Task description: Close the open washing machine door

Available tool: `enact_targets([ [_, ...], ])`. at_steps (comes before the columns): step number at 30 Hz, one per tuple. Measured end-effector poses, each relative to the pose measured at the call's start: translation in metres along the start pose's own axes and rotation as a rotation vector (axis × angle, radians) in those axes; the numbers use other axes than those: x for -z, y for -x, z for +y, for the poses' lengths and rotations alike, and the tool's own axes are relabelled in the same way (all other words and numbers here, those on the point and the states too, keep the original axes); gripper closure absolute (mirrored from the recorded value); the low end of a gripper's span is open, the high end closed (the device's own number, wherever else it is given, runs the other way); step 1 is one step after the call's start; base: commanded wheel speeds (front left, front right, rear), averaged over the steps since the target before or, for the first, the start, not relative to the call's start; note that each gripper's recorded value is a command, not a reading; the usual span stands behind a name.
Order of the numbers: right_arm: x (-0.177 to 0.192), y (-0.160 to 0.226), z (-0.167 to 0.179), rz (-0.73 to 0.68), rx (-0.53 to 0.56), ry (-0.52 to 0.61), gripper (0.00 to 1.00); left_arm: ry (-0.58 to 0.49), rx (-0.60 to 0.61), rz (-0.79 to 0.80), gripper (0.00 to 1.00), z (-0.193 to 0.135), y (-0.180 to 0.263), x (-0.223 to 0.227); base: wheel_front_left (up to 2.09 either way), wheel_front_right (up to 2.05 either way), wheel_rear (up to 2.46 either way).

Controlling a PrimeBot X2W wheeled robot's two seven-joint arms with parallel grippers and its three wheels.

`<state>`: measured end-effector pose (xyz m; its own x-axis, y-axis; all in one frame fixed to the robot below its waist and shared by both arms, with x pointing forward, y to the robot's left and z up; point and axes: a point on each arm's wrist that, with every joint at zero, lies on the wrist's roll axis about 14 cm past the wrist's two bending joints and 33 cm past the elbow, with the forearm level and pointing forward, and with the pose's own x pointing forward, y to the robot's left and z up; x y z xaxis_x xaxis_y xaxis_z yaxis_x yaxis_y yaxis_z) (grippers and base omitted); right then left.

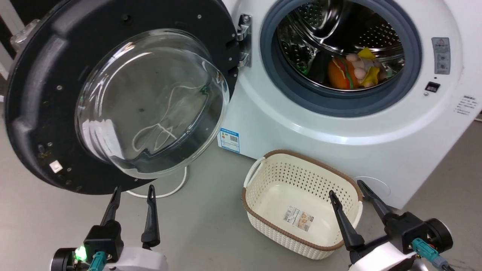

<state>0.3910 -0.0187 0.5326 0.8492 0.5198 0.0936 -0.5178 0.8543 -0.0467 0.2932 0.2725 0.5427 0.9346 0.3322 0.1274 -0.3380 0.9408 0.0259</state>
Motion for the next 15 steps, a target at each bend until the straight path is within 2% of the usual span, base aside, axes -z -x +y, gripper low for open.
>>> enact_targets([
  [12, 0.000, -0.009, 0.017, -0.019, -0.057, 0.000, 0.00, -0.001, -0.059, -0.017, 0.00, 0.019, 0.010, -0.002, 0.00, 0.00, 0.00],
  [13, 0.002, -0.009, 0.019, -0.014, -0.062, -0.003, 0.00, 0.004, -0.067, -0.016, 0.53, 0.022, 0.012, -0.001, 0.00, 0.00, 0.00],
  [14, 0.002, -0.009, 0.019, -0.014, -0.062, -0.003, 0.00, 0.004, -0.067, -0.016, 0.53, 0.022, 0.012, -0.001, 0.00, 0.00, 0.00],
  [15, 0.002, -0.010, 0.020, -0.015, -0.065, -0.004, 0.00, 0.004, -0.070, -0.014, 1.00, 0.023, 0.013, -0.001, 0.00, 0.00, 0.00],
])
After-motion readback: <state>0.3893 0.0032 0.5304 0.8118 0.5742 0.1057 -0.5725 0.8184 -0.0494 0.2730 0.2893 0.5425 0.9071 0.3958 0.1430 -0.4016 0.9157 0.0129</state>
